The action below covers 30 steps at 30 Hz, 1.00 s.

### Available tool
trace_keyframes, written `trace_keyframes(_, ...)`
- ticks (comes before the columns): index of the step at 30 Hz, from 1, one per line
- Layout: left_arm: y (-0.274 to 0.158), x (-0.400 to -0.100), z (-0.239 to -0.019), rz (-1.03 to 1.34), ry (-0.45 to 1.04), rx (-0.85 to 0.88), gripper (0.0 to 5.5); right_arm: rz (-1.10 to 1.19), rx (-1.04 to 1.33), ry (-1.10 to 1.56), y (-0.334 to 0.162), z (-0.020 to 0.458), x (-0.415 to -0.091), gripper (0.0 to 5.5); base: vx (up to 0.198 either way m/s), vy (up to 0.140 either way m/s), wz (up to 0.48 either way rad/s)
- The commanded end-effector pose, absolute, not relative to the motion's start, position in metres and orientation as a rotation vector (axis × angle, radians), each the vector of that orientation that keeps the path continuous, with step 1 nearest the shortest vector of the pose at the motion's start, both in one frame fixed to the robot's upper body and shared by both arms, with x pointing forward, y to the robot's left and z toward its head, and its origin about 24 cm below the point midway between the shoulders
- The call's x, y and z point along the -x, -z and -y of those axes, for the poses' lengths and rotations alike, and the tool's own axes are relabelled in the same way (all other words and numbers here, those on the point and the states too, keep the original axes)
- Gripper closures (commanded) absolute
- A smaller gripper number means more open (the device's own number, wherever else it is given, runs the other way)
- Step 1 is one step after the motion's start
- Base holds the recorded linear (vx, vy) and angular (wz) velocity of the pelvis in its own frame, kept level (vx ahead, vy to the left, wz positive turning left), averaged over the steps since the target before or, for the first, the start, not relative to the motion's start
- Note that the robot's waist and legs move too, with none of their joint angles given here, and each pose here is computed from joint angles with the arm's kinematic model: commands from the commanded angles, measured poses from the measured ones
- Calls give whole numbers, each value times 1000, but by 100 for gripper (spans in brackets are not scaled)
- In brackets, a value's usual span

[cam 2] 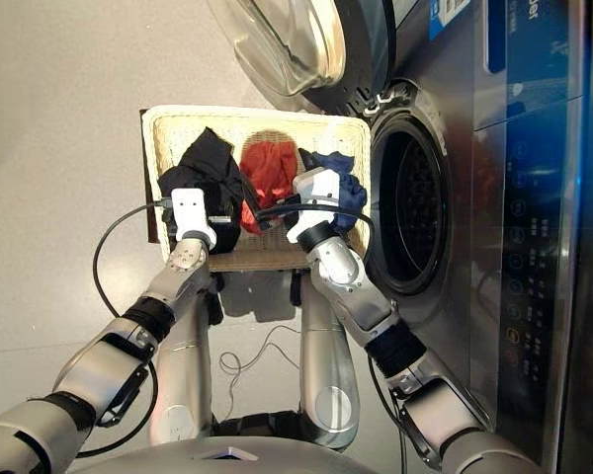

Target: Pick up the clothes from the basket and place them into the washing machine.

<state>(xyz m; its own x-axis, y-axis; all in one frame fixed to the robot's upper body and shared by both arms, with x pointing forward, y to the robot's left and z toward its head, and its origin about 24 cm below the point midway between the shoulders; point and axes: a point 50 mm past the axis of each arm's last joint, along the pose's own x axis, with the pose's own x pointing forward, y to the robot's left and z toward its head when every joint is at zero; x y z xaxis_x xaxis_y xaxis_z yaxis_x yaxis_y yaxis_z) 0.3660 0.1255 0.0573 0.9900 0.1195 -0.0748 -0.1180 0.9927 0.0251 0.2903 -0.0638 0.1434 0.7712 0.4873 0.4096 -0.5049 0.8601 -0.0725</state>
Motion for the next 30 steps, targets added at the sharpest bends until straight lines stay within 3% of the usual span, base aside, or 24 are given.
trace_keyframes(1,-71,-376,-135,-39,-192,13,0,672,-200,-624,-189,52,-266,0,0,0,0)
trace_keyframes(8,-81,-387,-150,-64,-257,35,0,715,-233,-673,-200,51,-259,0,0,0,0)
trace_keyframes(30,-103,-401,-164,-66,-275,-17,0,733,-229,-725,-205,60,-253,0,0,0,0)
